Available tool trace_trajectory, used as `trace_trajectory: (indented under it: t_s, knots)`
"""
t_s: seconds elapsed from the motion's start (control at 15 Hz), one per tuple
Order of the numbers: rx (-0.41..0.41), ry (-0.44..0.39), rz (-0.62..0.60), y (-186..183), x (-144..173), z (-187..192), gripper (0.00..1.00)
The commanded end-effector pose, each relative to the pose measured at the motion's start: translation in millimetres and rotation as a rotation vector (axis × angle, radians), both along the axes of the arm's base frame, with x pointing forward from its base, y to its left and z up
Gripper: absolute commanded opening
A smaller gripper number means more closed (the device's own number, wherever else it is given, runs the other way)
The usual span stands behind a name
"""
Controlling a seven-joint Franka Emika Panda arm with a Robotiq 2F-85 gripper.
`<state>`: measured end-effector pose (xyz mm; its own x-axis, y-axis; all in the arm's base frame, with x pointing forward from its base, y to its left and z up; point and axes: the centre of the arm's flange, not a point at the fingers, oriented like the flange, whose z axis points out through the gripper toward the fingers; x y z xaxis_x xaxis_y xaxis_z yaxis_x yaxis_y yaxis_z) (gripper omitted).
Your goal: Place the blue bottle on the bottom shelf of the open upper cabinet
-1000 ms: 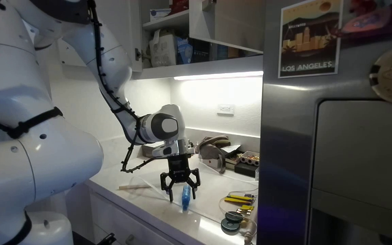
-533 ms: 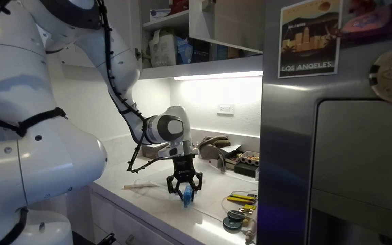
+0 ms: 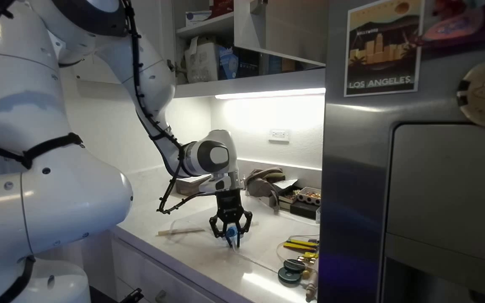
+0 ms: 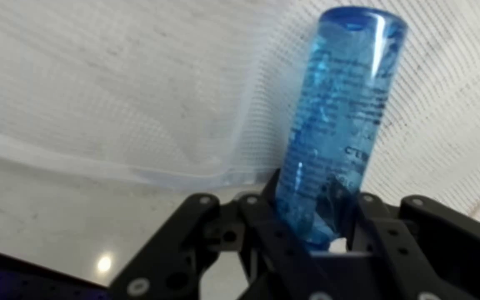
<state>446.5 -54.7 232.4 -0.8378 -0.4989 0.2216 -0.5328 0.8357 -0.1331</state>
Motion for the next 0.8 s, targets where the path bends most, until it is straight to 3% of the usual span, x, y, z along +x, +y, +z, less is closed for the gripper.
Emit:
trace_trajectory:
  t_s: [0.0,0.27,0.33,0.4,0.53,0.73]
  knots:
    - [0.002,0.028,0.063,8.1,5.6,3.8,0.57]
    - [-0.007,0.043,0.101,11.9,6.5,4.6,0.85]
    - [-0.023,0.047,0.110,12.2,6.3,3.4,0.60]
    - [-0.029,0.050,0.112,12.3,5.7,2.5,0.49]
    - [-0.019,0.060,0.121,11.1,6.4,2.2,0.42]
    - [-0.021,0.077,0.133,11.3,8.3,3.7,0.19]
